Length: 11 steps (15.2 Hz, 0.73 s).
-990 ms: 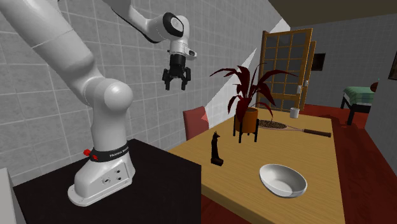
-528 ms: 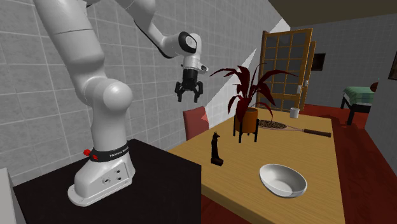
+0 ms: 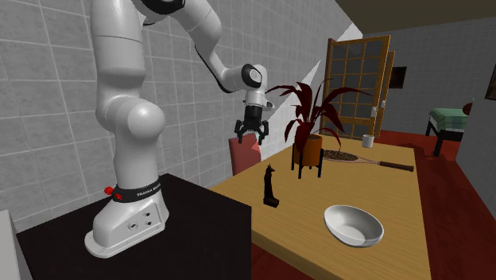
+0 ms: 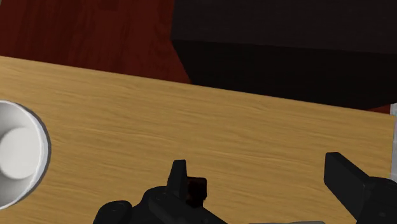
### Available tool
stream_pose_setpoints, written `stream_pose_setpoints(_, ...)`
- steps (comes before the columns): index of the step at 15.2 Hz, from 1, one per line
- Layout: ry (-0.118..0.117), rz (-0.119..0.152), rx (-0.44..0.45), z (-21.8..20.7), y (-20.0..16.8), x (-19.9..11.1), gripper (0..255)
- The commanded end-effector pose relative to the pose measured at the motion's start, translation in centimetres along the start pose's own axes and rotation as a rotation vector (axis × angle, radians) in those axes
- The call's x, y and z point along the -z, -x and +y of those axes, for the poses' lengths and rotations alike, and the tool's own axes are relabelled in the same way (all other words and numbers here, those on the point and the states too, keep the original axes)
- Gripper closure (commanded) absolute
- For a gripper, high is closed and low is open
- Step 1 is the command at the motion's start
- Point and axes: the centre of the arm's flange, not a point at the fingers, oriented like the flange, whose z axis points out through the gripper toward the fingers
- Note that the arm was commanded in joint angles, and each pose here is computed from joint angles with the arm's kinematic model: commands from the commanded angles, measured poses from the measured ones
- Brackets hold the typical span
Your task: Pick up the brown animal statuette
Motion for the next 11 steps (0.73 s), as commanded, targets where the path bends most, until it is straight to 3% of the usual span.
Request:
stream_pose_setpoints(1, 0.002, -0.011, 0.008, 1.1, -2.4, -1.4, 0)
stream_pose_setpoints(11, 0.008, -0.067, 0.044, 5.9, -12.7, -8.8, 0)
